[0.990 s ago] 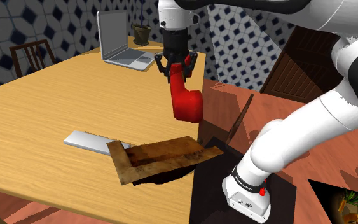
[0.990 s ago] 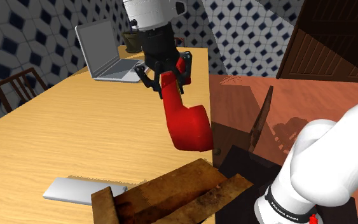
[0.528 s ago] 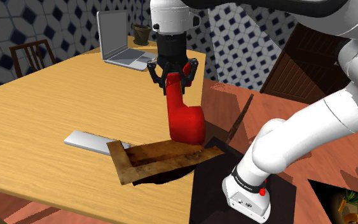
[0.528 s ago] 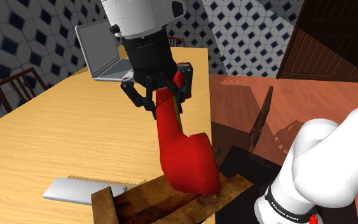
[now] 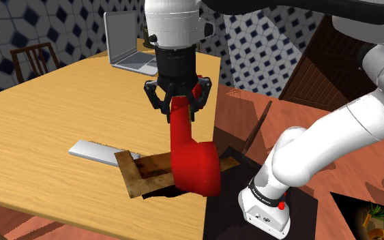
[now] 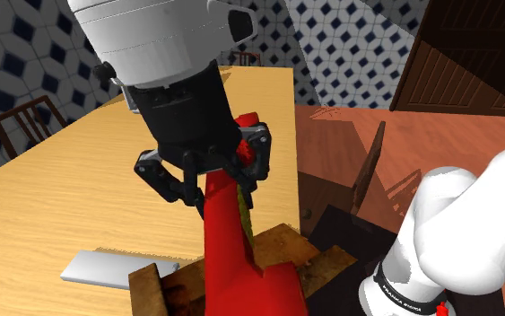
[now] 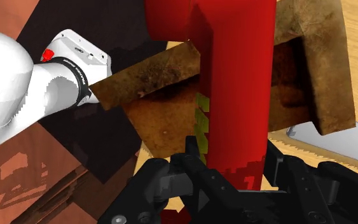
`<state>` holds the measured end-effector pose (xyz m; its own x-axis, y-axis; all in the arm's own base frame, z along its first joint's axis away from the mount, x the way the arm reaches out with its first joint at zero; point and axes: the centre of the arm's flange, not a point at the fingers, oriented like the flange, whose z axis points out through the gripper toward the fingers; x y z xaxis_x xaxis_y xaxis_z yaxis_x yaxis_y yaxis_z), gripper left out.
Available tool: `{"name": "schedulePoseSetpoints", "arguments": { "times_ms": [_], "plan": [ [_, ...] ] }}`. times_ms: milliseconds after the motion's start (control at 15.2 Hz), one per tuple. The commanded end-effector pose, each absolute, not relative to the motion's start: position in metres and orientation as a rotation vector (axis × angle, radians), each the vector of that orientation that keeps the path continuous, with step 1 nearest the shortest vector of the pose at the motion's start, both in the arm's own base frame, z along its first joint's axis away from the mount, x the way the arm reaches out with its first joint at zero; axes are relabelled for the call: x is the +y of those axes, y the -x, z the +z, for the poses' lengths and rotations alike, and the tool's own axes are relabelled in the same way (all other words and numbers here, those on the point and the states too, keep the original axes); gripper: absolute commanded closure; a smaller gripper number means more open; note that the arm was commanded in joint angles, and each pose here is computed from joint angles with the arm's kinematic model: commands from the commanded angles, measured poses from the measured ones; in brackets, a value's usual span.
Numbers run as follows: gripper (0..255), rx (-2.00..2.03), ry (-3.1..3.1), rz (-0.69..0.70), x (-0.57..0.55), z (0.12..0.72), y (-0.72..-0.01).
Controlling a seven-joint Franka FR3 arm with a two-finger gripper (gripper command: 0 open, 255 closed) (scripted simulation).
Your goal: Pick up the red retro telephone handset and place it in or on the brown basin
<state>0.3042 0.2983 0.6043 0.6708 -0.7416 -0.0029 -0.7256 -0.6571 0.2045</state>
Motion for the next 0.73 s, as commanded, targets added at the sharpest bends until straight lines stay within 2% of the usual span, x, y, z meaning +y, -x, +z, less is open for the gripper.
{"name": "schedulePoseSetpoints", "arguments": {
  "times_ms": [0,660],
  "plan": [
    [255,-1.199,-2.698,-0.127,0.308,0.602,-0.298],
    [255,-1.199,-2.698,-0.127,0.308,0.549,-0.298]
  ]
}}
